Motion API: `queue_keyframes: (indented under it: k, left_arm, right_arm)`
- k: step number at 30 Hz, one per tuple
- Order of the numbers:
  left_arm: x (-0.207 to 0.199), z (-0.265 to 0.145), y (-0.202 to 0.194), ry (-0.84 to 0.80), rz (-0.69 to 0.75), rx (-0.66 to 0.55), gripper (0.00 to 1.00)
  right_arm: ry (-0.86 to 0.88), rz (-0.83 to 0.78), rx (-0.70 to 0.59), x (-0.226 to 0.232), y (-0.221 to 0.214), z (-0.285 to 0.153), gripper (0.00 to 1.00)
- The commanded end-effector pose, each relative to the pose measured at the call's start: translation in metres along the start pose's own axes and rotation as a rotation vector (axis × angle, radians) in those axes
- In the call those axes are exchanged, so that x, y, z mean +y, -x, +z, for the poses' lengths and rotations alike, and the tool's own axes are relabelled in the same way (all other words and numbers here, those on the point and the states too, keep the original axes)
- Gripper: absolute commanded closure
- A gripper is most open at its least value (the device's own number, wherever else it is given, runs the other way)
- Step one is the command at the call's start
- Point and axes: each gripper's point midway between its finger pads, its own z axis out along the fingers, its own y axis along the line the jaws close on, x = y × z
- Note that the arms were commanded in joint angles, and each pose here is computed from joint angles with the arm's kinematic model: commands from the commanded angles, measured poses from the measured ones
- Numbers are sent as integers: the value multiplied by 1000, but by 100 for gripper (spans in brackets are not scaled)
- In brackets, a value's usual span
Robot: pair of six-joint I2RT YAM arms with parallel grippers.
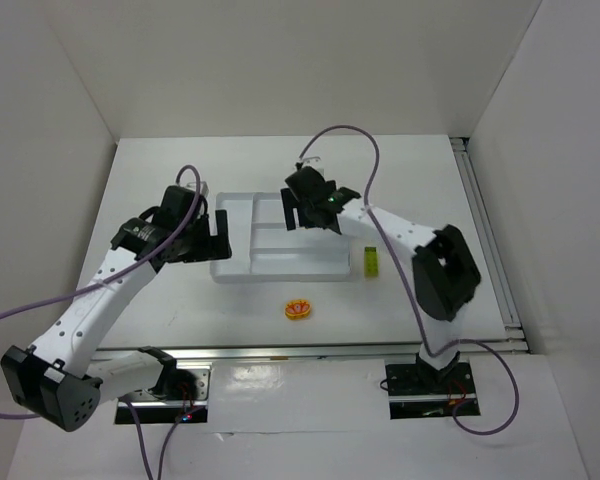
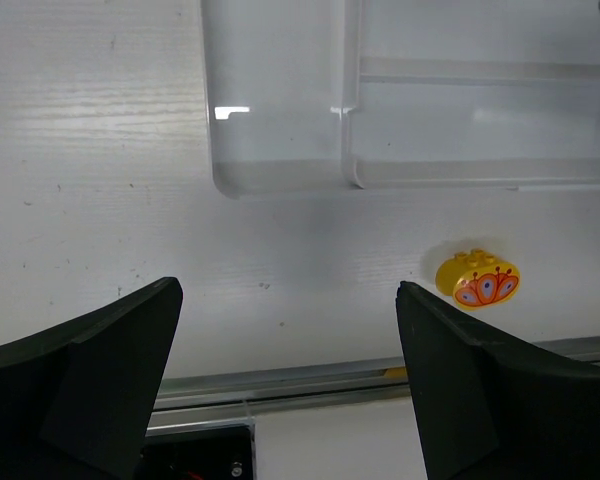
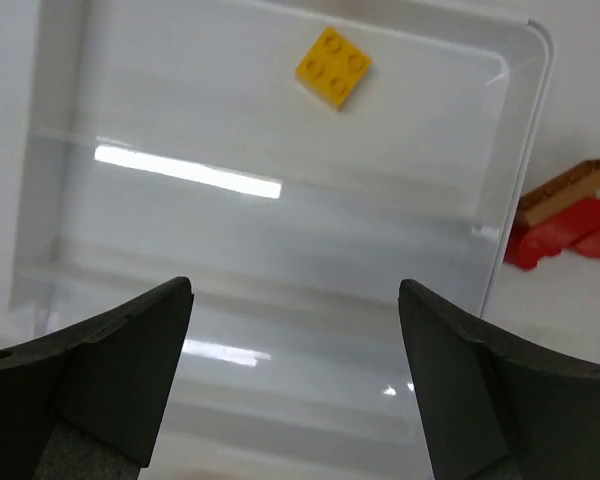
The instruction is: Sort the legos into containers by color
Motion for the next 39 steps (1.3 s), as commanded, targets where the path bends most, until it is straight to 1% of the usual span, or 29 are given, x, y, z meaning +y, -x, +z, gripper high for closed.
queue_keyframes:
  k: [1,2,3,4,5,7,10,11,14,16,20,21,24,26,27,29,30,31,32,33,34,35,39]
  left_arm:
    - [2,-19,25,24,-18,-95,0]
    - [3,-25,28,26,-12,-112,0]
    - [3,-25,28,26,-12,-112,0]
    - [6,-27,33,38,-22,-128,0]
    - [6,-27,34,38,-22,-128,0]
    - [6,-30,34,38,-22,-128,0]
    - [6,-27,34,42,-21,-120,0]
    - [7,-25,31,46,-20,-112,0]
    - [3,-25,29,21,-18,-100,0]
    - [-4,-28,30,-13,-18,-96,0]
    - [-5,-33,33,-21,-20,-112,0]
    - [-5,-33,33,-21,-20,-112,0]
    - [-8,-36,35,-37,-12,-118,0]
    - [-9,-36,35,-47,-11,-114,0]
    - [-12,-38,37,-59,-12,-118,0]
    - [-11,-38,37,-58,-2,-118,0]
    - [-11,-38,37,-58,-2,-118,0]
    - [-11,-38,37,-58,-2,-118,0]
    - [-11,-38,37,-58,-2,-118,0]
    - [-11,-38,37,-58,-2,-118,0]
    - [-11,-36,36,-54,8,-110,0]
    - [-11,-36,36,-54,8,-110,0]
    - [-11,-30,35,-46,10,-94,0]
  right_arm:
    - [118,-21,-86,7,-2,-73,10]
    - [132,-57,-22,3,-40,-72,8]
    - [191,-86,-7,15,-58,-84,7]
    - [280,-90,-11,24,-65,-105,5]
    - [339,-144,39,35,-100,-112,4]
    - [389,-179,56,43,-124,-126,0]
    - [466,-226,99,58,-162,-138,0]
    - [461,-246,122,59,-172,-135,0]
    - [442,-267,175,66,-190,-123,0]
    - [466,-288,179,74,-195,-120,0]
    - [482,-300,164,87,-195,-112,0]
    - [455,-310,179,84,-201,-104,0]
    - [401,-323,186,84,-202,-90,0]
    - [394,-328,196,85,-205,-86,6]
    - [394,-328,196,85,-205,-86,11]
    - [388,-310,206,82,-211,-84,19]
    - [401,-300,186,86,-206,-86,24]
    - [392,-287,181,83,-205,-87,31]
    - [373,-296,192,78,-208,-86,35]
    - [370,-278,178,81,-202,-87,40]
    - [371,-289,185,80,-204,-91,43]
    - [351,-282,157,82,-197,-95,47]
    - [336,-266,93,83,-168,-117,48]
